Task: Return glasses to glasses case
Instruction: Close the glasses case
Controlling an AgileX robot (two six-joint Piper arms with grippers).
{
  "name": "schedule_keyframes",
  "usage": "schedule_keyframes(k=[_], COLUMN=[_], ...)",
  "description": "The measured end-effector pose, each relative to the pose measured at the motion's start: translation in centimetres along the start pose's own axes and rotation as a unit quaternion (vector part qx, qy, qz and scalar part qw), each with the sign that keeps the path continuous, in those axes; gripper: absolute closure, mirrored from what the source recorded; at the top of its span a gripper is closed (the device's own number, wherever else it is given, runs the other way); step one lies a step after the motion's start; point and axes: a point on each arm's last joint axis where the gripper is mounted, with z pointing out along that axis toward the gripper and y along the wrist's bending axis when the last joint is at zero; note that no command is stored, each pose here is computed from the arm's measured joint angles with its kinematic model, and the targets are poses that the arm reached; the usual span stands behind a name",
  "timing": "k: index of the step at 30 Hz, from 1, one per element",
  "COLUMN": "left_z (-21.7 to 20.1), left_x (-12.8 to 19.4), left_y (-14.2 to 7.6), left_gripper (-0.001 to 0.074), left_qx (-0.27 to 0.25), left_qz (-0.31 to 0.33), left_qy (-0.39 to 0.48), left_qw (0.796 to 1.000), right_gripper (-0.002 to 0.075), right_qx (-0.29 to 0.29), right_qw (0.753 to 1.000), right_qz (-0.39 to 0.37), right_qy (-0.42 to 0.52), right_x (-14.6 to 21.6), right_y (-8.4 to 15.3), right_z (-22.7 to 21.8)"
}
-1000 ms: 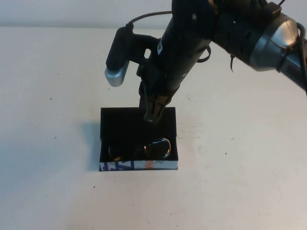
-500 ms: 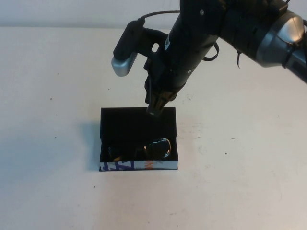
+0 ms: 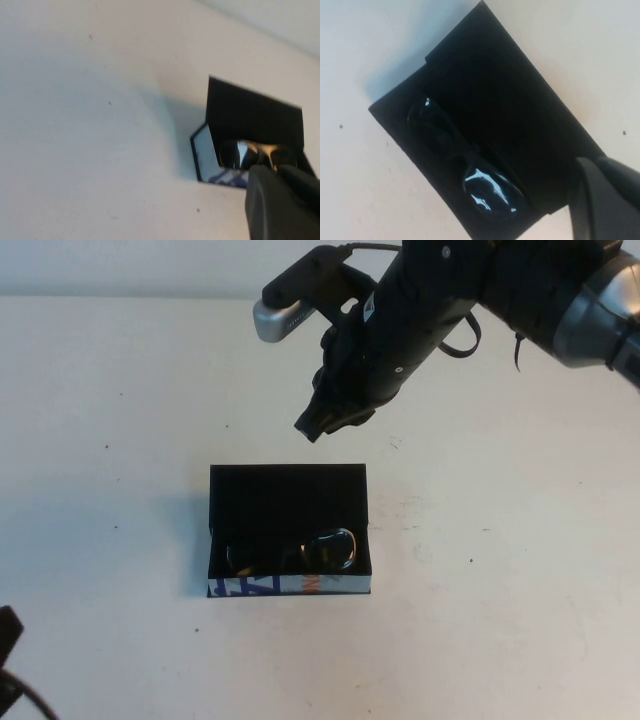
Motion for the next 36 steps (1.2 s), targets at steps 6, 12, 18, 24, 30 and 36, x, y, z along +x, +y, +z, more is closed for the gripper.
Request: schedule_keyframes(k=[6, 12, 18, 24, 30, 36], left_z=[4.7, 9.8, 14.2, 16.8, 18.3, 19.7], left_x=[-1.0, 0.4, 1.9, 2.6, 2.8, 4.1], left_y=[-2.5, -4.7, -5.6, -6.0, -6.3, -5.6], left_gripper=[0.0736, 0.0736, 0.0736, 0.0736, 0.0736, 0.0736], left_qx=[0.03, 0.083, 0.128, 0.156, 0.188, 0.189], left_qz=[0.104, 0.173, 0.204, 0.211, 0.219, 0.238], left_qy=[0.161, 0.272, 0.369, 0.368, 0.317, 0.32], left_qw=[0.981, 0.943, 0.898, 0.892, 0.904, 0.897], right_gripper=[0.0737, 0.0737, 0.0737, 0.0737, 0.0737, 0.0737], right_qx=[0.001, 0.008, 0.001, -0.005, 0.007, 0.005], right_qw=[0.999, 0.997, 0.996, 0.996, 0.993, 0.987], right_qz=[0.034, 0.07, 0.083, 0.09, 0.116, 0.154], right_qy=[-0.01, -0.024, -0.011, -0.006, -0.037, -0.052], right_x=[-0.2, -0.1, 0.2, 0.3, -0.1, 0.4], right_y=[-0.1, -1.1, -1.7, -1.8, -2.8, -4.7], right_z=[0.0, -0.1, 1.4, 2.7, 3.7, 5.1])
